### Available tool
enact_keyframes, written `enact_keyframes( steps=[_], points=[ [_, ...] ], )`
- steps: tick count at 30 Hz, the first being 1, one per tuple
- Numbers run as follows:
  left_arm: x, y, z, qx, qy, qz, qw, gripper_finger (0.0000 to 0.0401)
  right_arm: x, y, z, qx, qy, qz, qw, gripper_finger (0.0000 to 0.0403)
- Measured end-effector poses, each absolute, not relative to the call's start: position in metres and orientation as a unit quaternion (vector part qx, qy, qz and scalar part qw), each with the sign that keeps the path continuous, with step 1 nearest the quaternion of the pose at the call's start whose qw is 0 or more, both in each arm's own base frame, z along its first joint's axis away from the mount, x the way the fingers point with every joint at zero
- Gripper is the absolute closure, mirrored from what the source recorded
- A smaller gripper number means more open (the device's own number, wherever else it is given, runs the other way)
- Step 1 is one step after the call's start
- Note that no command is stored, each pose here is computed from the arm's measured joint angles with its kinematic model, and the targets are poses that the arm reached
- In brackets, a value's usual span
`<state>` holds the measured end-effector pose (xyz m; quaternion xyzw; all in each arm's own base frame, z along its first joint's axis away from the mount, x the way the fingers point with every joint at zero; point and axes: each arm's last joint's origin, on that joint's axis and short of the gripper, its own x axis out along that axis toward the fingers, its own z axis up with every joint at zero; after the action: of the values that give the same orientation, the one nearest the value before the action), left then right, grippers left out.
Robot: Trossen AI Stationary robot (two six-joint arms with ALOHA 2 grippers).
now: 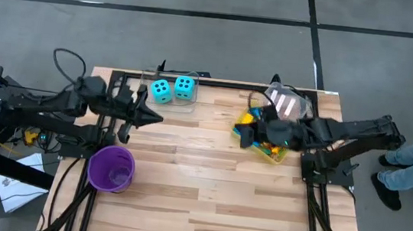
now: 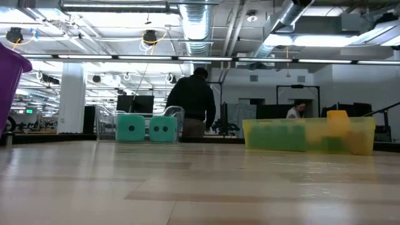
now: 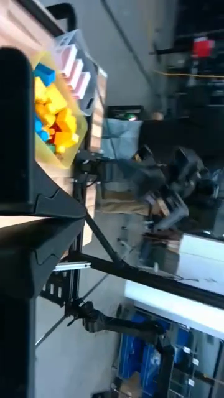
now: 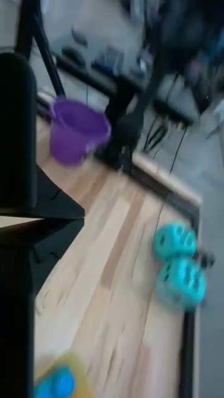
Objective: Pick & Place Toys
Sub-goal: Return to Home Position
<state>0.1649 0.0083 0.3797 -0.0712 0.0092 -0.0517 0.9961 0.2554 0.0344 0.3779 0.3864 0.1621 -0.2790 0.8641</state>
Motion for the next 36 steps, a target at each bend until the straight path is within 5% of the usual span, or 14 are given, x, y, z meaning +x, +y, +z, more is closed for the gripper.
enact_keyframes(
  steps=[15,36],
  points=[
    [0.09,-0.01,0.287,-0.023,-0.075,-0.057,0.995,0.0401,0.243,0.1,0.389,0.361,0.134,-0.175,0.906,0.0402],
    [0.09,-0.015,0.191,-0.005,-0.032,-0.087,0.996,0.0401,0.255,0.156,0.381,0.374,0.089,-0.124,0.915,0.0403]
  ],
)
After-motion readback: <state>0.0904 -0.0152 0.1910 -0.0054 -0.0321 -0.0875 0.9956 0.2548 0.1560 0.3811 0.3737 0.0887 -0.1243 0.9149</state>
